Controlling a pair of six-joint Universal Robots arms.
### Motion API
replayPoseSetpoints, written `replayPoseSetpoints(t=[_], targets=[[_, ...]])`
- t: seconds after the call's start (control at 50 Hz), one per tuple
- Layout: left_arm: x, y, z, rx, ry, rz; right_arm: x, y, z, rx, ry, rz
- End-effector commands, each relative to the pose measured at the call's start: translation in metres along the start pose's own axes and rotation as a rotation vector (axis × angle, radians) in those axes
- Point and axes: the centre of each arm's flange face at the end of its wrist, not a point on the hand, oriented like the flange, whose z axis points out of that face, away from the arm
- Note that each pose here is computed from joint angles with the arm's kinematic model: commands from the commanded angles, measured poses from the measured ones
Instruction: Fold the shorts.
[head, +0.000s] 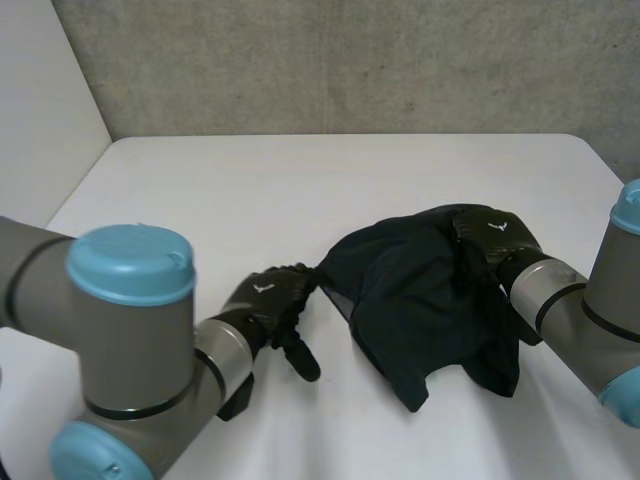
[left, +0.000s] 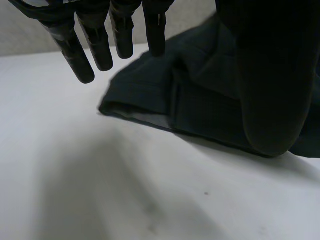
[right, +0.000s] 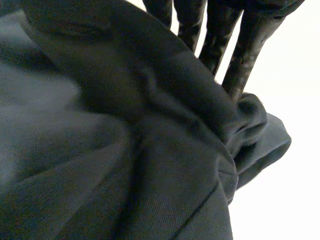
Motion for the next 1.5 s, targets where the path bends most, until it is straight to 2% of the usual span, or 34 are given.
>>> replayPoseSetpoints(t=[0.02, 0.16, 0.38, 0.74, 0.98, 1.16, 1.22, 1.24, 1.3, 1.5], targets=[[0.005, -0.005, 0.016, 0.037, 0.018, -0.013, -0.001, 0.0, -0.007, -0.049, -0.009, 0.011], [0.005, -0.015, 0.031, 0.075, 0.025, -0.012, -0.003, -0.019, -0.023, -0.012, -0.016, -0.002], [0.013, 0.002, 0.062, 0.044, 0.038, 0.002, 0.004, -0.057, -0.046, 0.11, 0.003, -0.049], [0.028, 0.008, 0.097, 0.066, 0.081, 0.006, 0.006, -0.053, -0.05, 0.102, 0.011, -0.049], [0.04, 0.014, 0.091, 0.007, 0.101, -0.027, 0.006, -0.051, -0.05, 0.1, 0.014, -0.081], [0.034, 0.016, 0.084, -0.055, 0.061, -0.017, 0.007, -0.052, -0.049, 0.105, 0.021, -0.087], [0.023, -0.003, 0.077, -0.022, 0.005, -0.029, 0.007, -0.053, -0.049, 0.108, 0.023, -0.087], [0.007, -0.025, 0.072, 0.03, -0.057, -0.047, 0.007, -0.053, -0.049, 0.11, 0.023, -0.088], [-0.023, -0.054, 0.062, 0.096, -0.154, -0.065, 0.007, -0.052, -0.048, 0.105, 0.023, -0.091], [-0.127, -0.15, 0.025, 0.353, -0.431, 0.073, 0.004, -0.048, -0.048, 0.093, 0.013, -0.118]])
